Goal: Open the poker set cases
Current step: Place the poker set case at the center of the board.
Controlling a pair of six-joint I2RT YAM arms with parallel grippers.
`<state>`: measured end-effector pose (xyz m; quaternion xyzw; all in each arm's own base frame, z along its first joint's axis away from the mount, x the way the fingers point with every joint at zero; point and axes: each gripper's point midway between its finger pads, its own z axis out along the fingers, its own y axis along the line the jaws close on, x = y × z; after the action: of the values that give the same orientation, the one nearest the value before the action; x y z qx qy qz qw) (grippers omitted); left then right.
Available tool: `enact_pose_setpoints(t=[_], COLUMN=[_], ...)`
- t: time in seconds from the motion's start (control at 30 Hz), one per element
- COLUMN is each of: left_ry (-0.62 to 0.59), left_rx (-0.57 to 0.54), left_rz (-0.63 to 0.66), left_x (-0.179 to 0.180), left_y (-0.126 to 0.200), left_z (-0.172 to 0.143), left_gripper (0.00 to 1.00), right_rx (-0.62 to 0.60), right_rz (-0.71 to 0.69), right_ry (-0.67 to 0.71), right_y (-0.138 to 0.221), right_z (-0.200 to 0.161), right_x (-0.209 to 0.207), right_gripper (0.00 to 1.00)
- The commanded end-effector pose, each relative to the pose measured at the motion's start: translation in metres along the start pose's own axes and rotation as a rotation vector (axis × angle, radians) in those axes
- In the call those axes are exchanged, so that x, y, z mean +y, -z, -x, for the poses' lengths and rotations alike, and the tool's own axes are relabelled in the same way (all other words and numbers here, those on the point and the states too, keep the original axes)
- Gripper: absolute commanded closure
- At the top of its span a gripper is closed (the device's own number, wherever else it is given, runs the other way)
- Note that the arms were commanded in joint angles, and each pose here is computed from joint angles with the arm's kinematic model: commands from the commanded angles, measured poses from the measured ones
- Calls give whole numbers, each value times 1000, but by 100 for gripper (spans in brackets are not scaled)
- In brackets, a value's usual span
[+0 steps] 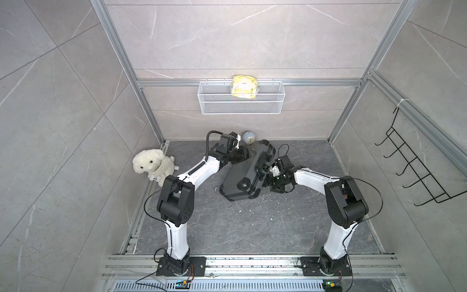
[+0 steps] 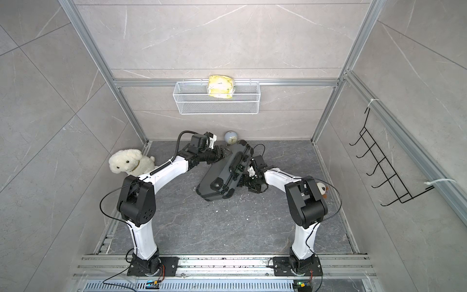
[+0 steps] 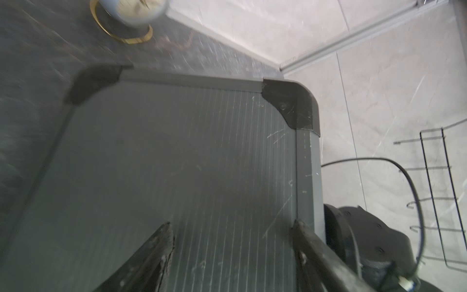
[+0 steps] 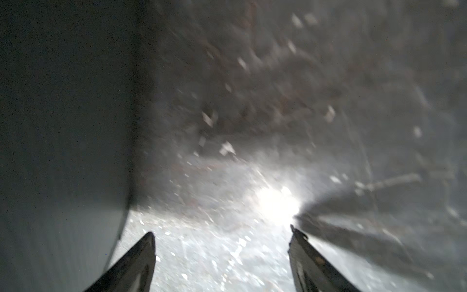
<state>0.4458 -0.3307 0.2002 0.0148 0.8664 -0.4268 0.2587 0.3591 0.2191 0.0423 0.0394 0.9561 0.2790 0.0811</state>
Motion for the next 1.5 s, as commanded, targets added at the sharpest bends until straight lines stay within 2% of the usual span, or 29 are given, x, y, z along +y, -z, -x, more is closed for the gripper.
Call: enact_pose_setpoints(t=[0.0,0.3,0.4,0.47,0.63,0.77,1.1,1.27,1.37,1.47], left_ry=[-17,37,49,55,68,58,49,54,59,54], left_rx=[33,52,51,58,76,83,82,98,107,107], left_rz=[-65,-54,-34,-27,-26,-3,32,29,22,28], left_x=[-12,16,25,30,35,40,53,58,58,60], left_y=[-5,-1,4,4,-1,-3,6,2,-1,0], left_z=[-10,-53,-62,-66,-70,-70,-63,-65,-66,-67], left_gripper=[25,26,26,26,26,26,25,25,25,25], right_rx=[-95,-115,-153,-220,-425,-475,-510,-486,-464,-441], right_rz=[194,152,165,191,347,348,308,364,301,295], right_ry=[101,-11,-86,-98,23,77,56,65,44,28], right_y=[24,7,9,15,35,38,46,43,46,55], right_z=[18,-14,-17,-13,-3,1,11,7,1,-5], right_x=[53,34,29,28,44,43,15,20,4,-5], right_gripper=[16,11,11,10,9,6,1,0,0,0])
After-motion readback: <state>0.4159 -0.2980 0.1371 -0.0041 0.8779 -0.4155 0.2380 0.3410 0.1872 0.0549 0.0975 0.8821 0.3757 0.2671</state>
